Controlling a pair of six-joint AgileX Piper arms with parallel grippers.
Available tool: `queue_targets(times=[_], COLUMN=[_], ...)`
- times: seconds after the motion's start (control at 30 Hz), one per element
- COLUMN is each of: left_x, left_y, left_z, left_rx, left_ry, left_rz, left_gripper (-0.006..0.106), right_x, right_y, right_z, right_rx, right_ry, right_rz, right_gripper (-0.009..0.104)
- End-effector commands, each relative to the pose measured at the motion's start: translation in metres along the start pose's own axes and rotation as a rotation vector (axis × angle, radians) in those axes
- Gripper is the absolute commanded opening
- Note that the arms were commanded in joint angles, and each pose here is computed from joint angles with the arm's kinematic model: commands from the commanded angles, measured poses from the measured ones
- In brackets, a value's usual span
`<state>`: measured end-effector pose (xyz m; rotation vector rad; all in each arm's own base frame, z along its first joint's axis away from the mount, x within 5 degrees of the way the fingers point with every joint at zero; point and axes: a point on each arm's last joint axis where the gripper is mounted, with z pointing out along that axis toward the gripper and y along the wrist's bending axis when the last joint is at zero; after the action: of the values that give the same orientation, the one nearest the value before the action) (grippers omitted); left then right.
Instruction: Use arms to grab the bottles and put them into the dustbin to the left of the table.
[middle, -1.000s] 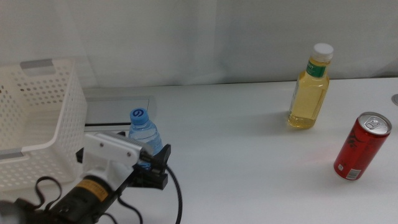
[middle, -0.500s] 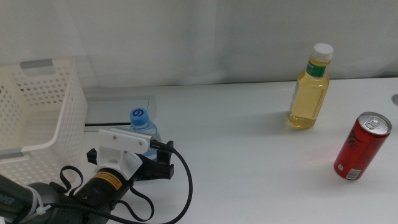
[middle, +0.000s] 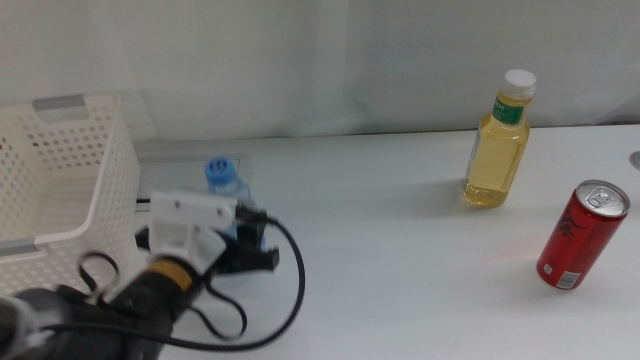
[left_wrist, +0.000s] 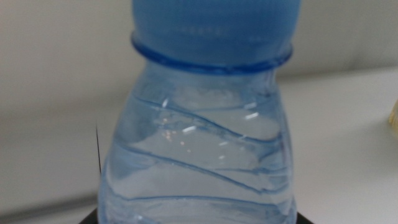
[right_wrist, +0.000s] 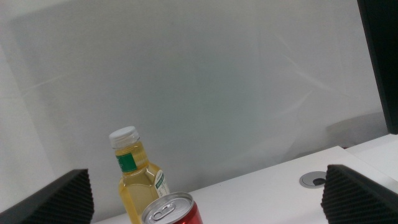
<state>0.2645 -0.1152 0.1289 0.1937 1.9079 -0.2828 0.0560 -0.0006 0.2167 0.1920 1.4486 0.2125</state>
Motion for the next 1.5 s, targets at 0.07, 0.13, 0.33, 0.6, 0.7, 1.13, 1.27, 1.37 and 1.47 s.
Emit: queue_targets(times=[0.07,0.13,0.33,0.6,0.7,1.13,1.27,1.37,1.47], left_x=[-0.064,-0.092,-0.174,-0.245,-0.251,-0.21,-0.19,-0.171,-0.155], left_y=[-0.003,-0.001,0.022,0.086,0.105,0.162,0.174,0.182,0.189], left_z=[-0.01,-0.016,-0.046,-0.095,-0.106,-0.091,-0.067,-0.049,-0.031], left_rx=[-0.026,-0.049,-0.135,-0.202,-0.233,-0.486,-0.482,-0.477,-0.467], left_ry=[-0.157,-0.167,-0.184,-0.076,-0.033,0.302,0.381,0.454,0.493], left_rz=[0.029,0.081,0.147,0.105,0.028,-0.143,-0.169,-0.19,-0.228], left_gripper=[-0.003,-0.003,-0.003,-0.003,-0.003,-0.003,-0.003,-0.003,-0.003], right_x=[0.01,0.01,0.01,0.01,0.01,0.01,0.01,0.01,0.01], right_y=[-0.003,-0.003,-0.003,-0.003,-0.003,-0.003,-0.003,-0.003,-0.003], right_z=[-0.002,-0.002,-0.002,-0.002,-0.002,-0.002,-0.002,-0.002,-0.002], right_rx=[0.01,0.01,0.01,0.01,0.01,0.01,0.01,0.01,0.01], right_ry=[-0.002,-0.002,-0.002,-0.002,-0.002,-0.002,-0.002,-0.002,-0.002], right_rz=[-0.007,-0.007,-0.007,-0.007,-0.01,-0.003,-0.003,-0.003,-0.003], right_gripper=[0.103,0.103,0.103,0.103,0.103,0.103,0.103,0.103,0.103])
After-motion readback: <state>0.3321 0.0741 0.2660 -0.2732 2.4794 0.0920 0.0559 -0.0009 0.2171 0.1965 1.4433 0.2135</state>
